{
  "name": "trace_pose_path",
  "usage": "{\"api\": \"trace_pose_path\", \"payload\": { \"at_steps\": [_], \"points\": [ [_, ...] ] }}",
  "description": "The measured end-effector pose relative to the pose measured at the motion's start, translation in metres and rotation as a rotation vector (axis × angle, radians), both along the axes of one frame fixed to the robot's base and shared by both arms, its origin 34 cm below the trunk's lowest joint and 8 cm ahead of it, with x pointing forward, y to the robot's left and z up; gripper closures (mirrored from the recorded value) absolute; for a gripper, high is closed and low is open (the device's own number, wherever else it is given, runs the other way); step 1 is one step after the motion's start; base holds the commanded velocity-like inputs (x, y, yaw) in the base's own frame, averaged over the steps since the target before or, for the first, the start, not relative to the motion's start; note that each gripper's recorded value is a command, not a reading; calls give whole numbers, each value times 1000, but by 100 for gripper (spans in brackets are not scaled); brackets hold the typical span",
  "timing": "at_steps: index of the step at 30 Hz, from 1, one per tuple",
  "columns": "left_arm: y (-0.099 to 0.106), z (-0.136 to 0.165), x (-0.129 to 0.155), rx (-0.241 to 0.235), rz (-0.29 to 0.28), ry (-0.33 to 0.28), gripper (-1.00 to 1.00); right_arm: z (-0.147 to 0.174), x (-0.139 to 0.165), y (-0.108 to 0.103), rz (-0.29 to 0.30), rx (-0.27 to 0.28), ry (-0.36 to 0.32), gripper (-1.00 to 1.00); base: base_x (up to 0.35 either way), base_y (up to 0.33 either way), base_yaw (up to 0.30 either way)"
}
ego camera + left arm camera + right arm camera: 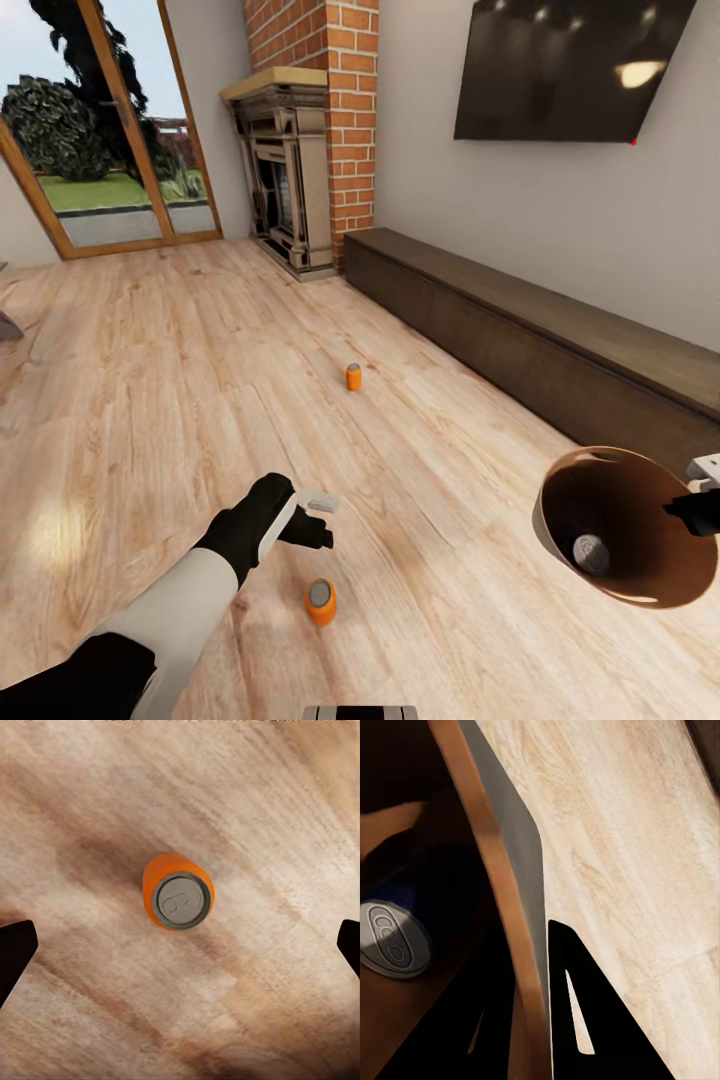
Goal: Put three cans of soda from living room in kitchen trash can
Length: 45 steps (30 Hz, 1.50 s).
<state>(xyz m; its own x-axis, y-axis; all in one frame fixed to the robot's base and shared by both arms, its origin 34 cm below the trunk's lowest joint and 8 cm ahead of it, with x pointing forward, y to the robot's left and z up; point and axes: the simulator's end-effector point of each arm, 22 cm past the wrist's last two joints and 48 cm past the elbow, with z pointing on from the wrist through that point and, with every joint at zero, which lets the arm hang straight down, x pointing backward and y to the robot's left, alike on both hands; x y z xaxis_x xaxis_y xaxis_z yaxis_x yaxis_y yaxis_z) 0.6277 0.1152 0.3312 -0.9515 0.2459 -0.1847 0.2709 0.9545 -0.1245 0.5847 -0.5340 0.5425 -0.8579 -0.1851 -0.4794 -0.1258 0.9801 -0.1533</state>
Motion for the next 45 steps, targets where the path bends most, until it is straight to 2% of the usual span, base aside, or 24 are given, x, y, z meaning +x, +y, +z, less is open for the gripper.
{"api": "trace_pose_path", "payload": {
  "at_steps": [6,18,25,29,31,33,35,37,40,45],
  "points": [
    [2,-5,-2,-1,3,8,-100,-1,0,-3,-2,-6,6,100,129,60,0],
    [2,-13,2,-7,6,-20,-100,-6,0,-3,-4,-6,16,100,120,41,0],
    [0,-30,-8,-12,9,22,-100,-16,-1,-13,-7,-30,48,100,4,1,0],
    [-8,-33,-22,-10,-1,105,-100,-23,-1,-14,-9,-30,63,100,0,0,0],
    [-12,-18,3,-11,-6,80,-100,-27,-1,-14,-10,-29,71,100,0,0,0],
    [-7,-9,24,5,-2,76,-100,-32,-2,-14,-27,-22,82,100,0,0,0],
    [3,-5,37,28,11,114,-100,-38,-3,-13,-49,-10,95,100,0,0,0],
    [8,-1,46,30,29,143,-100,-43,-2,-12,-54,-7,108,100,0,0,0],
    [13,12,61,13,70,182,-100,-51,-2,-8,-55,-5,129,100,0,0,0],
    [16,8,64,6,91,216,-100,-61,-2,-8,-56,-9,151,100,0,0,0]
  ]
}}
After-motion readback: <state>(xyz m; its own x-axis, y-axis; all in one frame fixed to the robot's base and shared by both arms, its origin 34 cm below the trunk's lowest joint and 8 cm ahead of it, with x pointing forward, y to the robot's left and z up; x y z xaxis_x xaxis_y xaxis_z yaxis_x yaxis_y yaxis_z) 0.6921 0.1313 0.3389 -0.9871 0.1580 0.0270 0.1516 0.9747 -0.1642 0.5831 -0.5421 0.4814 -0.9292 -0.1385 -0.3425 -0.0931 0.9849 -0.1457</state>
